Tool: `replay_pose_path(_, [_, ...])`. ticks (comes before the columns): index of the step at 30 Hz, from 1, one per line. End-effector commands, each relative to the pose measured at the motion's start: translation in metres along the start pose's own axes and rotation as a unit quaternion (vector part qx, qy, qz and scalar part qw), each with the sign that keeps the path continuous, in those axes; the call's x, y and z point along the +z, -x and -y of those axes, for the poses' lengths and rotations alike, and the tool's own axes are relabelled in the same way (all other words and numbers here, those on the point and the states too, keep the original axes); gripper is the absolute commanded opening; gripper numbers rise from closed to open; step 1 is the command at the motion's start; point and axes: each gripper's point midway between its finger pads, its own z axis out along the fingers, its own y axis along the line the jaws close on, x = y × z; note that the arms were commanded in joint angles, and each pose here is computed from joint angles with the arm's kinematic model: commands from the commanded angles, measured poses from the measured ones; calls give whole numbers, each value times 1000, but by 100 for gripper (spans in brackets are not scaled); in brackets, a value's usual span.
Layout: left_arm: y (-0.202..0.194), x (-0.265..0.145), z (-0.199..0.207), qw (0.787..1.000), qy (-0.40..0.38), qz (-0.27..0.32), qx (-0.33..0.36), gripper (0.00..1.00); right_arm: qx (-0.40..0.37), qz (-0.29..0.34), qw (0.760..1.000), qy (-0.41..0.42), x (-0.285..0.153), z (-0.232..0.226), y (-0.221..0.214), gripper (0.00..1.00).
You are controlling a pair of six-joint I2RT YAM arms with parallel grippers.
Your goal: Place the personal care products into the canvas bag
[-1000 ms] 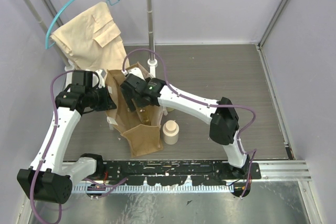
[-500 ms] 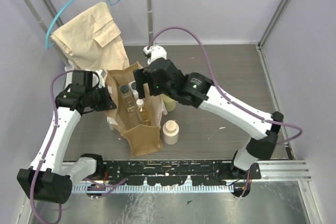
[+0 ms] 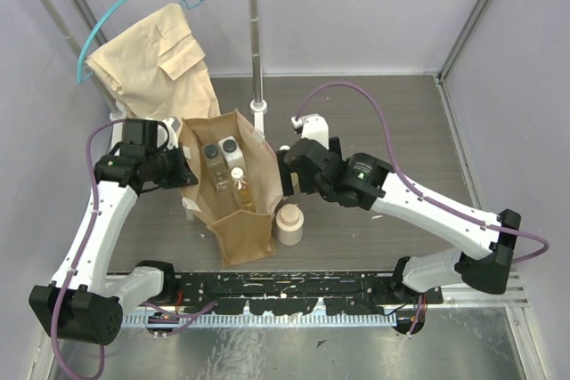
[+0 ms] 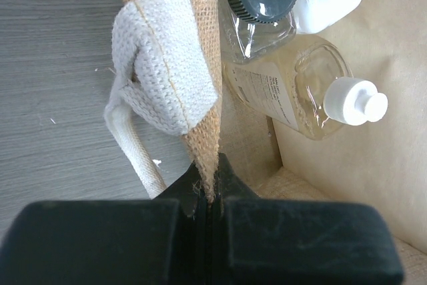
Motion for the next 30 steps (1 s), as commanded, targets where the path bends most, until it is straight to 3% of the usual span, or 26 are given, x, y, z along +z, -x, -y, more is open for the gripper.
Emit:
replay_pose_path(1, [-7, 3, -2, 1000, 3, -16, 0, 0, 46, 6, 999, -8, -17, 19, -12, 98])
replay_pose_path(7, [-7, 3, -2, 1000, 3, -17, -1, 0, 51, -28, 998, -8, -11, 21, -40, 97])
replay_pose_path(21, [-7, 2, -2, 1000, 4, -18, 5, 0, 71, -62, 992, 80, 9, -26, -58, 97])
replay_pose_path(30, [-7, 2, -1, 1000, 0, -18, 6, 0, 73, -104, 989, 70, 26, -30, -89, 97])
